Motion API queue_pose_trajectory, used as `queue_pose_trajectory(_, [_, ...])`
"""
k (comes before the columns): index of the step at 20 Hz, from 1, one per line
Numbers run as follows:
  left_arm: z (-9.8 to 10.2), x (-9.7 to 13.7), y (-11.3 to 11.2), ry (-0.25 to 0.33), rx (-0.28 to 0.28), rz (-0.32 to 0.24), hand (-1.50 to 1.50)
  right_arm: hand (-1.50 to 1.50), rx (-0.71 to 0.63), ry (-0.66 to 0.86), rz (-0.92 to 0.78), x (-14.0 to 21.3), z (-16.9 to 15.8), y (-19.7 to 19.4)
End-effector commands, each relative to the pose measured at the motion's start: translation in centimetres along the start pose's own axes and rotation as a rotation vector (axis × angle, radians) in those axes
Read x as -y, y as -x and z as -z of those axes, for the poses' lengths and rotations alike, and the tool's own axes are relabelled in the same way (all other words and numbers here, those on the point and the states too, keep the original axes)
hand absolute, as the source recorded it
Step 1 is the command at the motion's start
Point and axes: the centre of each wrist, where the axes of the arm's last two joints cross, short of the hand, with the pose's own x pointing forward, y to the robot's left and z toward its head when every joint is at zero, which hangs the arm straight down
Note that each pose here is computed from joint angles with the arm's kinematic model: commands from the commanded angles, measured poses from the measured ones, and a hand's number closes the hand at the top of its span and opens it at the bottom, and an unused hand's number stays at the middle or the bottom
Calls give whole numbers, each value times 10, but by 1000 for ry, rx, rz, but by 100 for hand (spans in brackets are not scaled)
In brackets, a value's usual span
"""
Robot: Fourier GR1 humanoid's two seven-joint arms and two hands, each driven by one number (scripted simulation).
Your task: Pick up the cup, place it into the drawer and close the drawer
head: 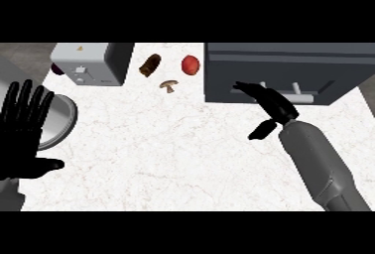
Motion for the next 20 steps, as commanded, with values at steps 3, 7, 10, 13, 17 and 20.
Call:
queue_pose_trajectory(3, [-6, 1, 9, 6, 12, -3, -150, -150, -20, -43, 26, 10, 21, 6])
queue_pose_trajectory(7, [15, 8, -4, 39, 19, -18, -150, -150, -57, -20, 32, 59, 19, 17])
queue_pose_trajectory(10, [-1, 16, 9, 72, -16, -14, -150, -150, -63, -12, 14, 72, 5, 34])
queue_pose_trajectory(13, [17, 9, 0, 48, 12, -2, -150, -150, -62, 1, 33, 62, 8, 32])
queue_pose_trajectory(17, [7, 18, 6, 67, 12, -14, -150, -150, -71, -12, 37, 89, 6, 34])
queue_pose_trajectory(20, [13, -1, -1, 50, 13, 11, -150, -150, -65, 8, 35, 79, -1, 41])
